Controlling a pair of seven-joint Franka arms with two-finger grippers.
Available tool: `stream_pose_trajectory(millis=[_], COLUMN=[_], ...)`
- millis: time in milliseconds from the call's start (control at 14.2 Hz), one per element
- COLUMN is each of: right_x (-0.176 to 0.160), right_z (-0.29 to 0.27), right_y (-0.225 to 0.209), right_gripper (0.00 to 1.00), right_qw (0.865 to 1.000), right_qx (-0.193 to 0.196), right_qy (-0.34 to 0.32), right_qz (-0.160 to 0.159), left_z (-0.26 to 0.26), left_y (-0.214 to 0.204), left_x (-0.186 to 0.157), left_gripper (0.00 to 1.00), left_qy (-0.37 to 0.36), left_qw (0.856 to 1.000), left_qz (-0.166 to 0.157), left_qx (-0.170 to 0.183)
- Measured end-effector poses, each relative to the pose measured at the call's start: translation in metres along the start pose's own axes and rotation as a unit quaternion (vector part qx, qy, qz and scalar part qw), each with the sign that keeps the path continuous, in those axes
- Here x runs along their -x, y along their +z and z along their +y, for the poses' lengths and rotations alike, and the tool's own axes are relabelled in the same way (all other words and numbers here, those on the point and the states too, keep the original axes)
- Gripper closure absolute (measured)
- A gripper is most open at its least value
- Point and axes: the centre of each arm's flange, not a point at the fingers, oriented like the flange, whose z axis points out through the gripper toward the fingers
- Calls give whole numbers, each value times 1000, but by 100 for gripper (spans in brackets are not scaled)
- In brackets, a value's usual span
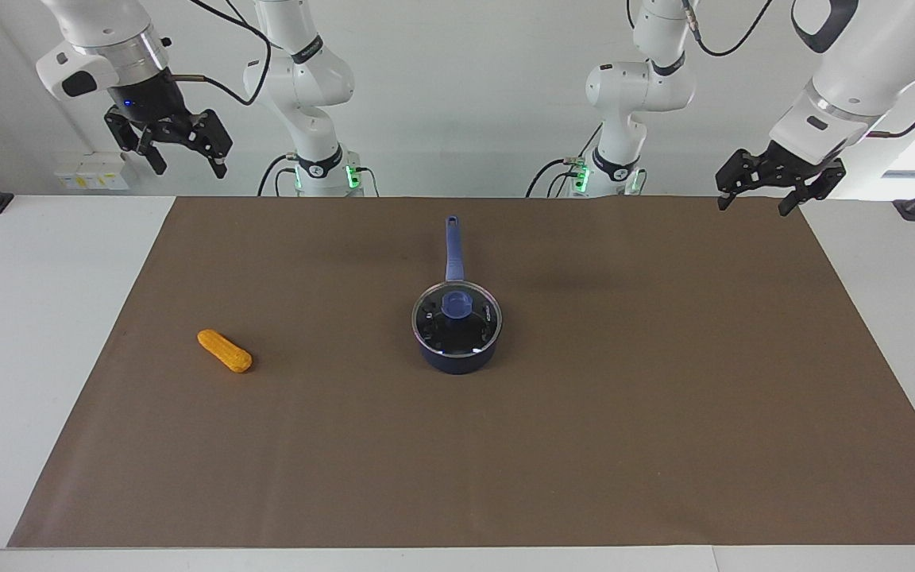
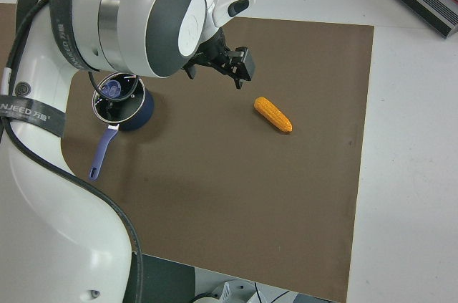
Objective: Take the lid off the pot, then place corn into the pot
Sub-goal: 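Reach the left gripper to the lid knob while the right gripper approaches the corn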
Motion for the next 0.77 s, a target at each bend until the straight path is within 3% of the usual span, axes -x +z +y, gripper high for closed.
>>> stream_pose_trajectory(millis=[773], right_x=[-2], right_z=[0], right_y=[-2], right_gripper=[0], right_qw=[1000], right_qx=[0], right_qy=[0], right_qz=[10], left_z=[151], left_y=[55], left_x=[-25], left_gripper=[0], left_qy=[-110], left_qw=[992], left_qz=[62], left_qx=[16])
